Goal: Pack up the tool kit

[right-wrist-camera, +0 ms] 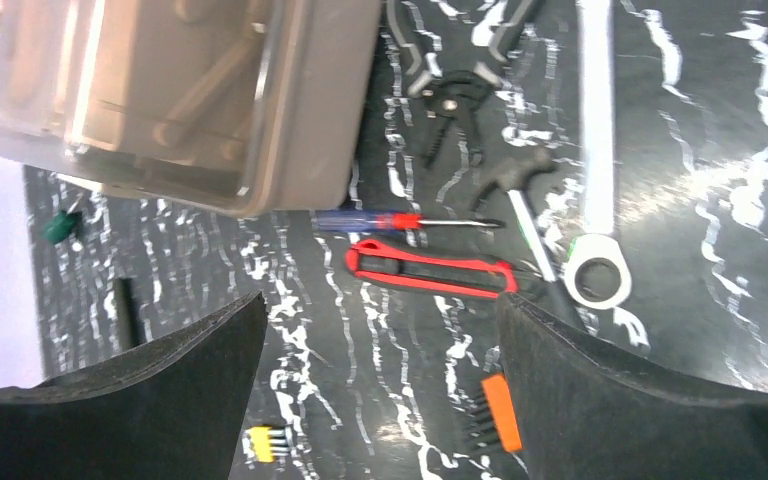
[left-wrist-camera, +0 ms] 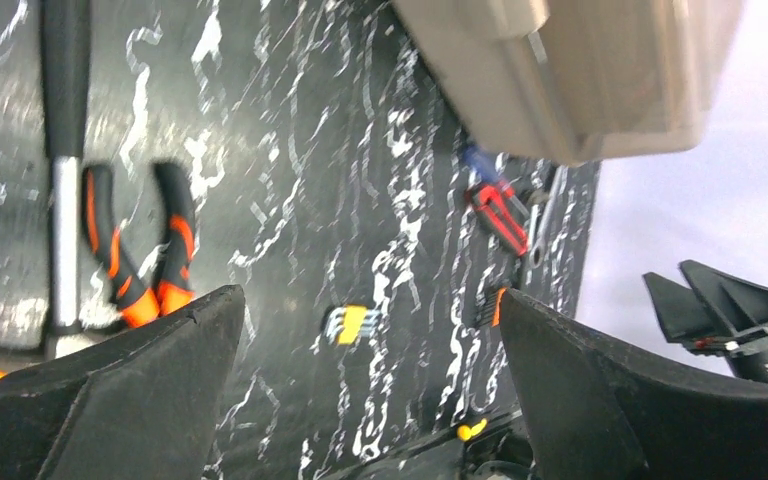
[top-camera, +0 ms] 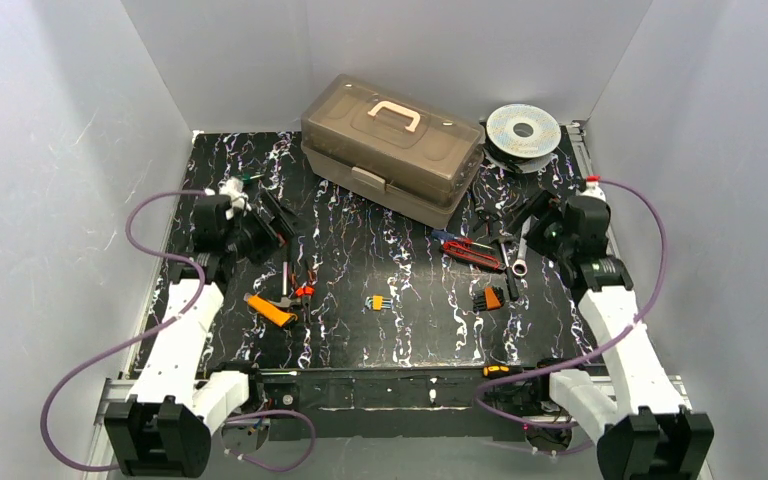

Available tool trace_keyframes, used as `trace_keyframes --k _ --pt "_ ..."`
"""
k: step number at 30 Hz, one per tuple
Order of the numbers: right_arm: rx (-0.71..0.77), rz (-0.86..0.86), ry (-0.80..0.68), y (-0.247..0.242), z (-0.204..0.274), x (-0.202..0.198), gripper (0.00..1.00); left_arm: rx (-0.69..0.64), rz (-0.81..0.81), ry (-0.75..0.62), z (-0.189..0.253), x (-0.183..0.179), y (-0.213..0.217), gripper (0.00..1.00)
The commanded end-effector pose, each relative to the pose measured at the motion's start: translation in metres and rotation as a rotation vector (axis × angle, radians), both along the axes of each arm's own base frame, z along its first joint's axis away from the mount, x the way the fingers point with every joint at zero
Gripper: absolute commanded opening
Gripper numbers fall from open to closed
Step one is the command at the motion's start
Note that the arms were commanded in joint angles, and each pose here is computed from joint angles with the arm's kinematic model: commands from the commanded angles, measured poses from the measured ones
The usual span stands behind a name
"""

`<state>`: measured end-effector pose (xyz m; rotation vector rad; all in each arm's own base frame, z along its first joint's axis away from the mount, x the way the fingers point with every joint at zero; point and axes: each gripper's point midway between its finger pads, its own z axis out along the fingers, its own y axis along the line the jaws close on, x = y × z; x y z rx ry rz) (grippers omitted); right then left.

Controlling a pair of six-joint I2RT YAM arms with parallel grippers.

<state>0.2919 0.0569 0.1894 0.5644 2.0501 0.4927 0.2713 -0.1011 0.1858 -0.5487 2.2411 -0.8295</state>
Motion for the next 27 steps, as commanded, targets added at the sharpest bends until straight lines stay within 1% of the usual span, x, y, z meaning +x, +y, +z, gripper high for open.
trace_keyframes --k 1,4,6,8,10,13,14,17,20,24,27 --pt "0.106 0.149 -0.016 0.041 0.036 0.024 0.91 -0.011 -0.038 -0.109 0.050 0.032 -0.006 1.00" --pt "0.087 0.203 -0.009 0.065 0.048 0.040 0.91 -0.006 -0.038 -0.151 0.062 0.060 -0.006 0.99" --pt "0.062 0.220 -0.009 0.077 0.054 0.050 0.91 0.001 -0.014 -0.154 0.063 0.084 -0.004 1.00" --pt "0.061 0.251 -0.022 0.092 0.064 0.061 0.91 -0.003 0.006 -0.150 0.063 0.111 -0.003 1.00" --pt "0.076 0.272 -0.025 0.104 0.074 0.072 0.91 -0.025 0.018 -0.179 0.071 0.141 -0.005 1.00" --pt "0.086 0.288 -0.016 0.119 0.079 0.089 0.91 -0.029 0.061 -0.183 0.064 0.183 -0.002 1.00" --pt "0.086 0.286 -0.022 0.120 0.083 0.093 0.91 -0.037 0.050 -0.186 0.065 0.196 -0.004 1.00" --pt "0.082 0.292 -0.022 0.126 0.080 0.109 0.91 -0.019 0.009 -0.196 0.065 0.231 -0.007 1.00" --pt "0.076 0.316 -0.022 0.133 0.080 0.121 0.91 0.024 0.034 -0.219 0.066 0.260 0.000 1.00" --pt "0.076 0.368 -0.009 0.144 0.075 0.133 0.91 0.078 0.044 -0.292 0.074 0.294 0.006 1.00" --pt "0.074 0.389 0.005 0.149 0.067 0.141 0.91 0.081 0.031 -0.353 0.079 0.317 0.005 1.00"
